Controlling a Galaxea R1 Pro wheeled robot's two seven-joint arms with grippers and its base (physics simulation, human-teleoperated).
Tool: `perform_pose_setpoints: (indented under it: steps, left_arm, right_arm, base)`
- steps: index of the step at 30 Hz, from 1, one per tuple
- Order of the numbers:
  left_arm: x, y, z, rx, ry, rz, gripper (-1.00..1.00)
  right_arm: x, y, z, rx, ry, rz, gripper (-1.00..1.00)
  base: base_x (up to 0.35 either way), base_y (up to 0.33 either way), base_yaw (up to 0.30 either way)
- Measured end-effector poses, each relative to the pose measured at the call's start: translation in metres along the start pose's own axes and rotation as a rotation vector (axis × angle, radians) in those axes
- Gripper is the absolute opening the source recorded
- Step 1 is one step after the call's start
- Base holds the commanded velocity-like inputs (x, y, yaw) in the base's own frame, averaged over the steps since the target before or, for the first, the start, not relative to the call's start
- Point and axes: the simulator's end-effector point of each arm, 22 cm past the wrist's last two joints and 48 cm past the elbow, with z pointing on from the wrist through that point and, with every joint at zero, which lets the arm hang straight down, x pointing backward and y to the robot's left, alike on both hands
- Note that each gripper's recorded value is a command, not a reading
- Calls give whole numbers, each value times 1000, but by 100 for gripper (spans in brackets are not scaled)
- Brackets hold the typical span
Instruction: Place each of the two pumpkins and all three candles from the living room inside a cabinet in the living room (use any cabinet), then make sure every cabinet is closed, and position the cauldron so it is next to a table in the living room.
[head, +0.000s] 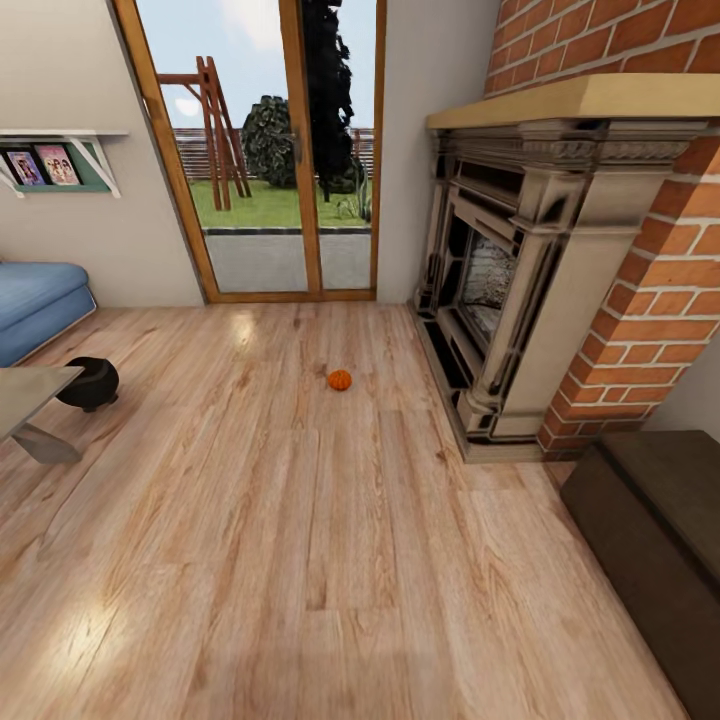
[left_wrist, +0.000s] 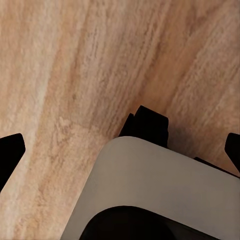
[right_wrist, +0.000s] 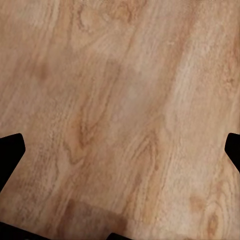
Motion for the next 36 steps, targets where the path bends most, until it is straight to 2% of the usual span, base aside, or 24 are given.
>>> perform_pose_setpoints:
  steps: [7,36]
  left_arm:
    - [1,1,0,0,3,0,100]
    - [1,3,0,-3,6,1,100]
  right_arm:
    - [0,0,0,0,0,0,100]
    - [1,0,0,-1,1,-1,100]
  base:
    - [129,0,0]
    - [327,0,0]
